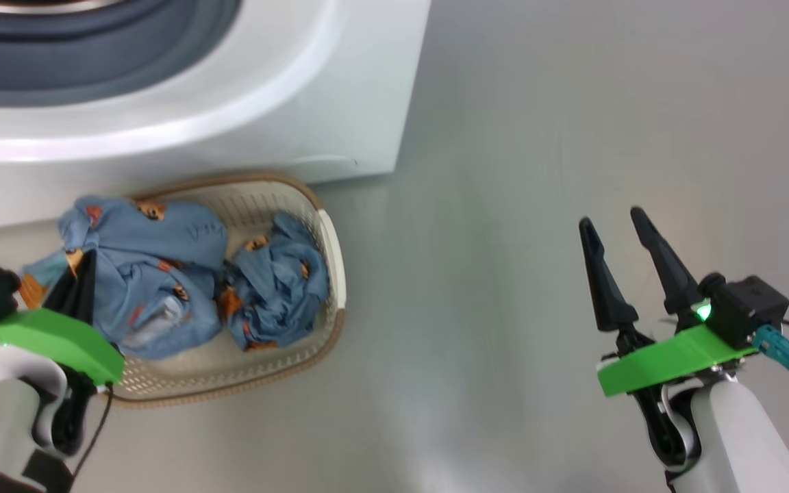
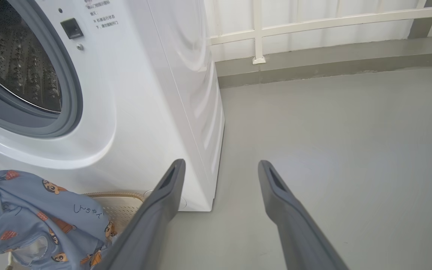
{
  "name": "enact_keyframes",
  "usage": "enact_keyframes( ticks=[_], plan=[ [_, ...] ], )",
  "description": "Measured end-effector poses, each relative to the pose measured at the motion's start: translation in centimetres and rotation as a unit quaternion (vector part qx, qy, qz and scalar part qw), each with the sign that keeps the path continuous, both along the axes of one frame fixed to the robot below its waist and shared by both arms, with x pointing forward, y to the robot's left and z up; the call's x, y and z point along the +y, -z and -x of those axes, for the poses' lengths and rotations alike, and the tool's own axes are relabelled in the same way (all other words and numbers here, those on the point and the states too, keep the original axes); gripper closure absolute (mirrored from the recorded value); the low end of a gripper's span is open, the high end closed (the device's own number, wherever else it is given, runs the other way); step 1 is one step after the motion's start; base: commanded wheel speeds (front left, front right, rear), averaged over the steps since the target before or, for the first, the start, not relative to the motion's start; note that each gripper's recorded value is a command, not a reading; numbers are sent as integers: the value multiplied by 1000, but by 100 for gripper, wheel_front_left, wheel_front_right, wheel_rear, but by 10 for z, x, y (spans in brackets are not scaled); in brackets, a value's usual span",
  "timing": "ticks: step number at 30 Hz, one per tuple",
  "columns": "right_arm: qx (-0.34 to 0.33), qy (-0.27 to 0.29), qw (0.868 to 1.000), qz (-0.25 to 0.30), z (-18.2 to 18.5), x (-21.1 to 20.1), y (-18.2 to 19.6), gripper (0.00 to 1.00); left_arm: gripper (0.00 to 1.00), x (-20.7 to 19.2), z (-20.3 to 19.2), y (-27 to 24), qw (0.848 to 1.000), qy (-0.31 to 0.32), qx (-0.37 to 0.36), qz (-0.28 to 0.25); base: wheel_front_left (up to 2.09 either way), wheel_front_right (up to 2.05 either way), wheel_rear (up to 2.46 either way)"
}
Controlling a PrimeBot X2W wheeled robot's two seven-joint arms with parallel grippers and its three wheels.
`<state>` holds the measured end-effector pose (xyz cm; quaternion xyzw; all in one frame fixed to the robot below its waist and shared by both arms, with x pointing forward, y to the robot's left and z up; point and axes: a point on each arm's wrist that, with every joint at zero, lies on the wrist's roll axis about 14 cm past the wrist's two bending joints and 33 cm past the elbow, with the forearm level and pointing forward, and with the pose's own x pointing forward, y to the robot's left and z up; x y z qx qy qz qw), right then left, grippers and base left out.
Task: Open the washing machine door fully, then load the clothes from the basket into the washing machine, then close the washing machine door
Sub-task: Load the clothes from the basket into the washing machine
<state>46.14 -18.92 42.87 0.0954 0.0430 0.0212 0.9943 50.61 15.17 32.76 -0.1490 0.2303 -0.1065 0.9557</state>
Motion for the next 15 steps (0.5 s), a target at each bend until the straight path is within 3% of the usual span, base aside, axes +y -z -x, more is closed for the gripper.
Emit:
enact_keyframes(
  ticks=[15],
  plan=[
    [-31, -5, 1000, 0, 33, -1, -36, 0, 100, 23, 38, -101, 989, -38, -144, -18, 0, 0, 0]
  ],
)
